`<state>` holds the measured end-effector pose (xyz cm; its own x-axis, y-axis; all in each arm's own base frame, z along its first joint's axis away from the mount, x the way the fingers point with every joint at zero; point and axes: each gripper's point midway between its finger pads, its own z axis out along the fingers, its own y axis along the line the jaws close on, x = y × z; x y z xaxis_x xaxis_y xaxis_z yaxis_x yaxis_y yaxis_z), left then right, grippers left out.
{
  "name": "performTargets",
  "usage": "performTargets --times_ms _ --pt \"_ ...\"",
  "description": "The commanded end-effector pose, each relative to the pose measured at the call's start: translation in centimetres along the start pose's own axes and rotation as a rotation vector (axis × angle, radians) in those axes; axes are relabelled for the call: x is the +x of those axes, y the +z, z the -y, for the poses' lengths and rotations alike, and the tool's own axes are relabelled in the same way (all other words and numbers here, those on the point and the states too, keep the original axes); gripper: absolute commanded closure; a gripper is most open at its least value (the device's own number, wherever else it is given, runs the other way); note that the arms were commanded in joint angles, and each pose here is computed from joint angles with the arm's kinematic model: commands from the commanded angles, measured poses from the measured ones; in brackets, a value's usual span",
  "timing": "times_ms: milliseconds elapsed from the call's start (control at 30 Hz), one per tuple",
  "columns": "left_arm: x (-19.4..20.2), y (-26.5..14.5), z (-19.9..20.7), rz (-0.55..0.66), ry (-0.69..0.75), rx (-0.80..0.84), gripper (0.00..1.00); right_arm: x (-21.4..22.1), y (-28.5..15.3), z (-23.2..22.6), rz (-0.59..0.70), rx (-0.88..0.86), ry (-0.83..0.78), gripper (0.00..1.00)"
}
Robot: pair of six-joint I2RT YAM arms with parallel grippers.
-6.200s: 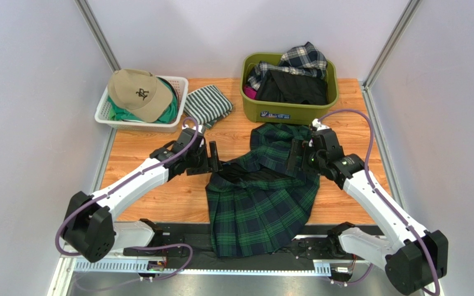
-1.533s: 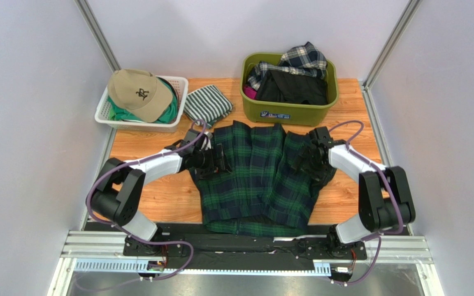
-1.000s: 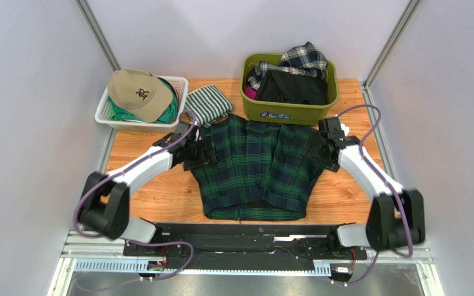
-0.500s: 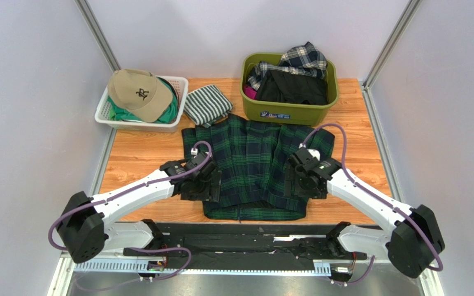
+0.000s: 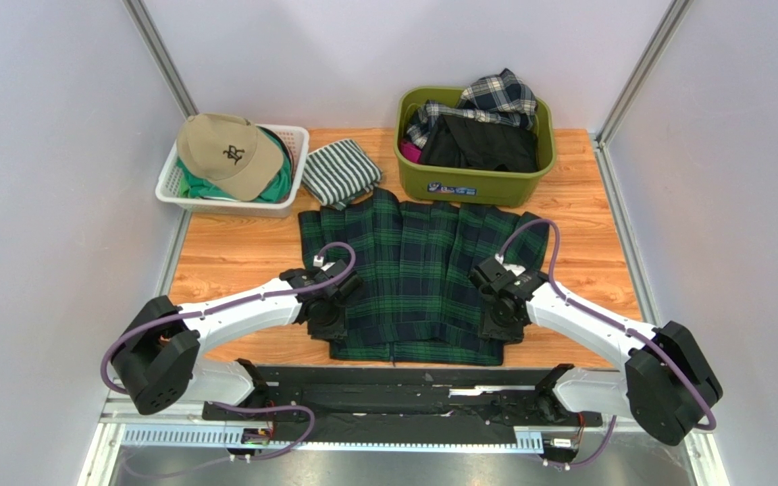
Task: Fold and stack the skirts
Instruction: Flatten out the skirt at the center of the board.
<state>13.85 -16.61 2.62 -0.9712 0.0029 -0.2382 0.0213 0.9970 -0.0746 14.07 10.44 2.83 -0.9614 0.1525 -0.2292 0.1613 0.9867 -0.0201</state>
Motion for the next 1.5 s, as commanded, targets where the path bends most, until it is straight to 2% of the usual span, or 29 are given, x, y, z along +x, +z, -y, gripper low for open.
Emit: performTargets --times_ms 0,33,100,133,200,233,400,500,567,633,767,800,833,867,933,1000,1033,1067,1167,1200,1233,1267,1300,1367,1467 --pt "-0.2 -0.1 -0.6 0.031 -0.019 -0.023 0.81 0.4 0.3 0.8 -0.001 0.01 0.067 0.61" --pt "-0.2 -0.2 -0.8 0.036 -0.022 -0.027 0.85 0.5 0.1 1.1 -0.002 0.016 0.078 0.67" --pt "-0.3 -0.4 -0.7 0.045 -0.025 -0.015 0.99 0.2 -0.1 2.0 0.007 0.033 0.118 0.7" --pt "-0.2 -0.3 -0.7 0.043 -0.026 -0.015 1.0 0.1 -0.5 2.3 0.021 0.032 0.14 0.78" --pt "-0.1 -0.6 -0.8 0.042 -0.038 -0.014 1.0 0.0 -1.0 1.8 0.013 -0.012 0.16 0.85" --pt "0.0 -0.7 -0.9 0.04 -0.045 -0.016 1.0 -0.2 -1.1 1.9 0.0 -0.027 0.194 1.0" --pt "-0.3 -2.7 -3.5 0.086 -0.106 -0.122 1.0 -0.5 -2.1 3.2 0.001 -0.008 0.255 1.0" --pt "-0.2 -3.3 -3.0 0.084 -0.095 -0.076 1.0 -0.8 -3.6 3.7 -0.003 0.007 0.263 1.0" --pt "0.8 -3.3 -1.9 0.035 -0.078 -0.007 1.0 -0.4 -4.3 3.2 -0.025 -0.034 0.256 1.0" --pt "1.8 -2.9 -1.3 -0.011 -0.066 0.032 1.0 1.2 -4.4 2.6 -0.1 -0.075 0.246 1.0" --pt "4.1 -2.2 -1.5 -0.115 -0.043 0.034 1.0 4.7 -2.9 3.5 -0.234 -0.027 0.235 0.95" --pt "4.4 -2.2 -1.9 -0.124 -0.044 0.015 0.98 4.5 -2.7 3.2 -0.234 -0.039 0.23 0.95" --pt "4.5 -2.2 -2.2 -0.129 -0.046 -0.001 0.91 4.5 -2.5 3.1 -0.24 -0.036 0.232 0.94" --pt "4.6 -2.2 -2.2 -0.138 -0.041 -0.003 0.75 4.2 -2.4 3.2 -0.231 -0.027 0.238 0.92" --pt "4.8 -2.2 -1.9 -0.156 -0.04 0.006 0.73 3.4 -2.0 3.1 -0.211 -0.014 0.236 0.81" --pt "5.1 -2.2 -1.5 -0.174 -0.037 0.031 0.59 2.9 -2.2 2.8 -0.198 -0.026 0.22 0.72" --pt "5.0 -2.2 -1.4 -0.17 -0.034 0.038 0.56 2.7 -2.2 2.6 -0.193 -0.035 0.217 0.59" --pt "4.7 -2.5 -1.1 -0.153 -0.026 0.059 0.52 2.1 -2.6 2.4 -0.172 -0.049 0.208 0.54" --pt "2.8 -4.6 0.5 -0.081 -0.001 0.143 0.39 -1.3 -5.3 2.5 -0.022 -0.072 0.171 0.41" --pt "1.7 -5.8 1.3 -0.04 0.004 0.181 0.34 -2.1 -6.4 2.8 0.024 -0.07 0.144 0.17" --pt "0.8 -6.9 1.5 0.017 0.005 0.208 0.22 -4.5 -8.6 2.3 0.123 -0.109 0.146 0.13" --pt "-0.1 -7.6 1.2 0.067 0.016 0.197 0.12 -5.9 -9.9 2.5 0.204 -0.116 0.149 0.01" --pt "-1.2 -8.8 1.3 0.12 0.017 0.209 0.04 -7.4 -11.8 1.9 0.299 -0.18 0.151 0.01" --pt "-3.0 -10.4 -0.1 0.212 0.007 0.16 0.02 -9.6 -15.2 -0.8 0.429 -0.359 0.132 0.01" --pt "-5.2 -11.5 -3.0 0.275 -0.081 0.064 0.01 -9.8 -17.9 -6.2 0.479 -0.562 -0.012 0.01"
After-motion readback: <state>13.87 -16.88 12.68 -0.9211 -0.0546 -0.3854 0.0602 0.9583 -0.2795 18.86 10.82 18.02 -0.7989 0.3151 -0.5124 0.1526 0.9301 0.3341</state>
